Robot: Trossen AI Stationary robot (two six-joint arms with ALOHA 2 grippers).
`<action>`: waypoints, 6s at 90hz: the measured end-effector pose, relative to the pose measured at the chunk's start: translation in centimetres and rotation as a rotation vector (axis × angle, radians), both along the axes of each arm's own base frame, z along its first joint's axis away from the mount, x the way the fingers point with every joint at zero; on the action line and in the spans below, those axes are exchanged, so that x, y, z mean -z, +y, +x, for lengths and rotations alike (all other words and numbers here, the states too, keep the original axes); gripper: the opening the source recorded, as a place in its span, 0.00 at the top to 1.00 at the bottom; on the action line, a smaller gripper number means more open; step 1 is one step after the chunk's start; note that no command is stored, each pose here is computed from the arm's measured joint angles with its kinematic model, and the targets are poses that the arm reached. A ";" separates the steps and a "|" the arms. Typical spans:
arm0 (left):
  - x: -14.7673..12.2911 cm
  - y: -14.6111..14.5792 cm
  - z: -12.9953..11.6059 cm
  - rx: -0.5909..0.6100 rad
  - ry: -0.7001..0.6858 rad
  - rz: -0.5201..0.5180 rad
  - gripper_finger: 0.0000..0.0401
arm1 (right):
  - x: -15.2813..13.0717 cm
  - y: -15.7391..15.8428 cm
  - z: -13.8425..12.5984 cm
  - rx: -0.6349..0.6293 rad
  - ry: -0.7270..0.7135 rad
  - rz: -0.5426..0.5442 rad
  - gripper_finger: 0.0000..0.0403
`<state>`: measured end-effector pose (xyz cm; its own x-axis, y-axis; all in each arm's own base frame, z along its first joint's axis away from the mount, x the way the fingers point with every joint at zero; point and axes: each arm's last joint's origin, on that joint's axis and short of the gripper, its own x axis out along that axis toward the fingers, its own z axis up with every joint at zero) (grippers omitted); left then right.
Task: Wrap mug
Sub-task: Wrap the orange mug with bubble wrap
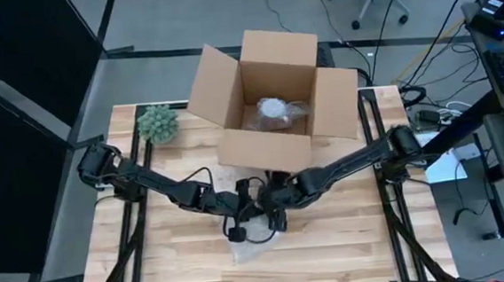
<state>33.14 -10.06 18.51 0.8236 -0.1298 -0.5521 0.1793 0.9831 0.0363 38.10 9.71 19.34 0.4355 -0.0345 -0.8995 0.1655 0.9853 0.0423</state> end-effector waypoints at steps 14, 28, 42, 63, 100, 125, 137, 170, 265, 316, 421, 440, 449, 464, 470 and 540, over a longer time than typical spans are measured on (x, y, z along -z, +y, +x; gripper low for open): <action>0.0 0.0 0.0 -0.004 0.002 -0.004 1.00 | 2.5 -0.4 1.0 0.003 0.059 0.031 0.48; 0.0 0.0 0.0 -0.005 0.003 -0.005 1.00 | 1.6 -0.8 0.9 -0.018 0.047 0.088 0.48; 0.0 0.0 0.0 0.000 0.005 0.005 1.00 | -2.4 -1.2 -0.3 -0.024 -0.015 0.117 0.48; 0.0 0.0 0.0 -0.002 0.003 0.006 1.00 | -8.5 -1.6 -2.6 -0.016 -0.177 0.155 0.48; 0.0 0.0 0.0 -0.004 0.003 0.001 1.00 | -2.4 -0.6 -0.5 0.026 0.009 0.077 0.48; 0.0 0.0 -0.1 -0.006 0.006 -0.009 1.00 | 3.3 0.0 1.6 0.022 0.095 0.079 0.48; 0.0 0.0 0.0 -0.005 0.004 -0.007 1.00 | 2.3 -0.2 1.3 0.015 0.079 0.086 0.48; 0.0 0.0 0.0 -0.005 0.001 0.002 1.00 | -7.6 0.4 -2.7 -0.009 -0.148 0.130 0.48; 0.0 0.0 0.0 -0.005 0.001 -0.003 1.00 | -1.7 1.6 0.2 0.018 -0.080 0.080 0.48; 0.0 0.0 0.0 -0.002 0.003 -0.003 1.00 | -8.8 1.1 -4.1 -0.062 -0.125 0.179 0.65; 0.0 0.1 0.0 -0.010 0.005 0.001 1.00 | -5.0 1.4 -1.9 -0.139 -0.037 0.226 1.00; 0.0 0.1 0.0 -0.012 0.002 -0.002 1.00 | -8.4 2.5 -4.5 -0.119 -0.089 0.212 1.00; 0.0 0.1 0.0 -0.012 0.001 -0.003 1.00 | -8.5 3.3 -5.0 -0.096 -0.101 0.152 1.00; 0.0 0.1 0.0 -0.024 0.004 -0.021 1.00 | -6.6 4.4 -5.7 -0.031 -0.058 0.136 1.00; 0.0 0.1 0.0 -0.026 0.004 -0.024 1.00 | -6.0 4.8 -6.1 0.002 -0.046 0.139 1.00; -1.2 0.4 -0.9 0.008 0.038 0.027 0.73 | -3.7 6.2 -7.6 0.176 -0.092 0.048 1.00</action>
<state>32.19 -9.71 19.71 0.8007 -0.1212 -0.5867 0.1889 0.9804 0.0554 30.51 15.88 23.00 0.5070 -0.0754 -0.8586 0.3284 0.9379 0.1115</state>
